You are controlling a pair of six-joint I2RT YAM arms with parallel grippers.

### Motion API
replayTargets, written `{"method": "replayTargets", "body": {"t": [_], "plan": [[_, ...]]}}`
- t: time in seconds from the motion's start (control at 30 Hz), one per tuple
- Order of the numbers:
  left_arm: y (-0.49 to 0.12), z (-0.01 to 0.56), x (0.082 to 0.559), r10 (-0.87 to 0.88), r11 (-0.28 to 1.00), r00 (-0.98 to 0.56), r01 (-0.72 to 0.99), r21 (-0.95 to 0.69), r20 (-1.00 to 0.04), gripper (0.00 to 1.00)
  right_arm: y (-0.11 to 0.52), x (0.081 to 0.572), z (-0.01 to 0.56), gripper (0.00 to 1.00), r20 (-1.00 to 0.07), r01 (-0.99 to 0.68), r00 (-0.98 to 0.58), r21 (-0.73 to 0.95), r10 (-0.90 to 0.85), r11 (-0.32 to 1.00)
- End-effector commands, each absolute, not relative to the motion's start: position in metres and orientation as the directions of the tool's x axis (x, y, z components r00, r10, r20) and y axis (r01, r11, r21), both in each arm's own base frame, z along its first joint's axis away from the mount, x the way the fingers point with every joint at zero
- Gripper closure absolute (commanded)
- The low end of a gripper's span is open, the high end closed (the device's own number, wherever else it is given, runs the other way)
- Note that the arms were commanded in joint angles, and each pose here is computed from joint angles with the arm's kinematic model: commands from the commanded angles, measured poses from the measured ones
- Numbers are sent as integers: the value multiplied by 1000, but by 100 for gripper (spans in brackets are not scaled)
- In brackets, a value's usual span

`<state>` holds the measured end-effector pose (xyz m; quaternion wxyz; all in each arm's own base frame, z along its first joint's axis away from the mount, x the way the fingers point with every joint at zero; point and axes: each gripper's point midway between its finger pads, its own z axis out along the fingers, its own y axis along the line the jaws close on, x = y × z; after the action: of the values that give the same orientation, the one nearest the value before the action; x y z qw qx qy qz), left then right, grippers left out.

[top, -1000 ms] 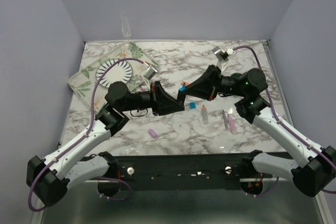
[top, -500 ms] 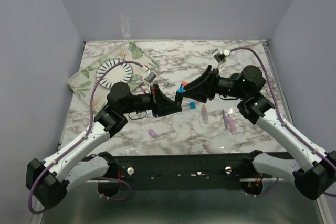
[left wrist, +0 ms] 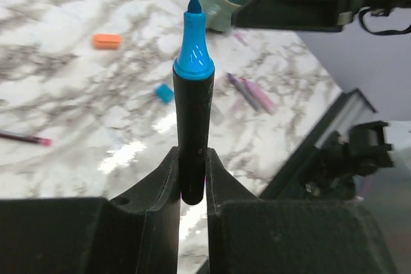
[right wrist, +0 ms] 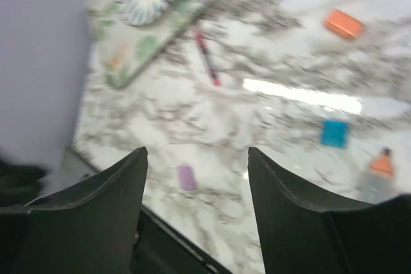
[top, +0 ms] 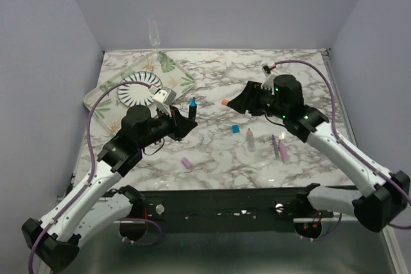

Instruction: Insert the pens into the pen caps

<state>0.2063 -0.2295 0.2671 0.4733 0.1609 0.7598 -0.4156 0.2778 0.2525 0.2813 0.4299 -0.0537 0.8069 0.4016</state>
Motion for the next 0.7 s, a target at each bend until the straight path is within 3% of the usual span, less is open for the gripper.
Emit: {"method": "replayTargets", "body": {"t": [0.0, 0.1, 0.23, 0.37, 0.67], "plan": [[-177, 274, 225, -70, 807, -350, 530, -259, -934, 100, 209, 305, 164, 32, -572, 11, -777, 403, 261, 915], [-160, 283, 222, -99, 836, -273, 499, -229, -957, 100, 222, 316, 137, 42, -580, -174, -814, 297, 33, 939], [-156, 295, 210, -158, 812, -211, 529, -248, -965, 100, 225, 328, 108, 44, -514, -334, -832, 165, -208, 928], [-158, 297, 206, -162, 797, -211, 548, -253, -964, 100, 239, 329, 68, 46, -395, -368, -879, 209, -266, 906], [-160, 297, 202, -156, 784, -213, 567, -252, -965, 100, 226, 323, 36, 48, -331, -340, -906, 202, -263, 918]]}}
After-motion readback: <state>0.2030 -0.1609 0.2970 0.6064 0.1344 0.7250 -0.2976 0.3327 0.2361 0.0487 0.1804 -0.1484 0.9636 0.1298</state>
